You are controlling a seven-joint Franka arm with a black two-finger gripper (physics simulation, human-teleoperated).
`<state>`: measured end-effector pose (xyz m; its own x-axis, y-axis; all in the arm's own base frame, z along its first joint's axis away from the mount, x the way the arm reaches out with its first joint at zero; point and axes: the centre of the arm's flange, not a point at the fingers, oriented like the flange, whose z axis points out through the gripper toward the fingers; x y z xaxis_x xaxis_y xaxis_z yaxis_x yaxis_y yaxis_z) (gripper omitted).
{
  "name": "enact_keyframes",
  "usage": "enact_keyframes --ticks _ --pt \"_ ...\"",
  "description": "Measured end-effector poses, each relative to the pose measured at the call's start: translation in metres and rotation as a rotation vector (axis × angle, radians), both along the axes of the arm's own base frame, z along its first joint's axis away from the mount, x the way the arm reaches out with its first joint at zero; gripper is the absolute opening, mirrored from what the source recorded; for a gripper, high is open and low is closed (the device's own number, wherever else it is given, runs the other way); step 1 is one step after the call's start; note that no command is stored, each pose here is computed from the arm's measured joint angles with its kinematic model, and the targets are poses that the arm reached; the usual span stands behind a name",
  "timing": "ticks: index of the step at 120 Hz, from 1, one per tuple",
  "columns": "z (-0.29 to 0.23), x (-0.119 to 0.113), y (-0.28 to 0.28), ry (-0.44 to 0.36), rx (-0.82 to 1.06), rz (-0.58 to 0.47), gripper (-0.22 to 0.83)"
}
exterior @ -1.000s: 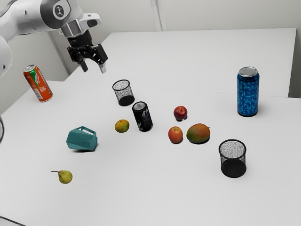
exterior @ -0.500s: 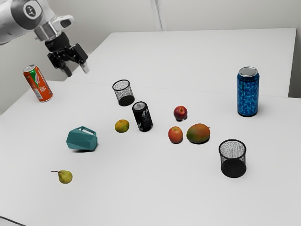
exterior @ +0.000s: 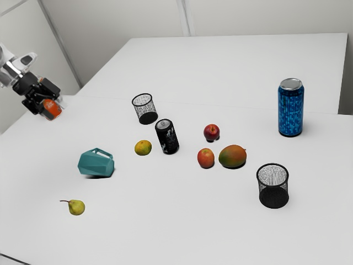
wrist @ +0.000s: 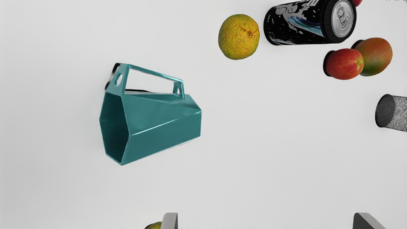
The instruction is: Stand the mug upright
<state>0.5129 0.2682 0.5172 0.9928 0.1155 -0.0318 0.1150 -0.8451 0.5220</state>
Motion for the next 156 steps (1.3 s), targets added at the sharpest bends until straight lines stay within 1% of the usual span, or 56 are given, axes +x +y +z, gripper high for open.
enact_keyframes --ticks 7,21,28,40,49,61,70,89,98,106,132,134,136,149,156 --pt "-0.017 -0.007 0.016 0.007 -0.026 0.011 0.62" --pt "-0.055 -0.010 0.038 0.018 -0.077 0.011 0.62" --pt "-0.073 -0.014 0.039 0.022 -0.107 0.005 0.62" --pt "-0.103 -0.029 0.040 0.018 -0.162 0.016 0.62" --pt "-0.121 -0.032 0.038 0.003 -0.192 0.026 0.62" --pt "-0.135 -0.030 0.037 -0.028 -0.211 0.035 0.62" --pt "-0.152 -0.032 0.037 -0.040 -0.231 0.052 0.61" --pt "-0.189 -0.025 0.034 -0.059 -0.268 0.089 0.62" --pt "-0.194 -0.021 0.029 -0.074 -0.274 0.087 0.62" --pt "-0.205 -0.024 0.022 -0.076 -0.298 0.094 0.62" --pt "-0.219 -0.018 0.001 -0.097 -0.348 0.055 0.61" --pt "-0.219 -0.018 0.001 -0.098 -0.352 0.052 0.60" --pt "-0.219 -0.019 0.001 -0.100 -0.355 0.048 0.57" --pt "-0.216 -0.019 0.000 -0.120 -0.364 0.021 0.26" --pt "-0.214 -0.018 -0.002 -0.132 -0.366 0.007 0.13"
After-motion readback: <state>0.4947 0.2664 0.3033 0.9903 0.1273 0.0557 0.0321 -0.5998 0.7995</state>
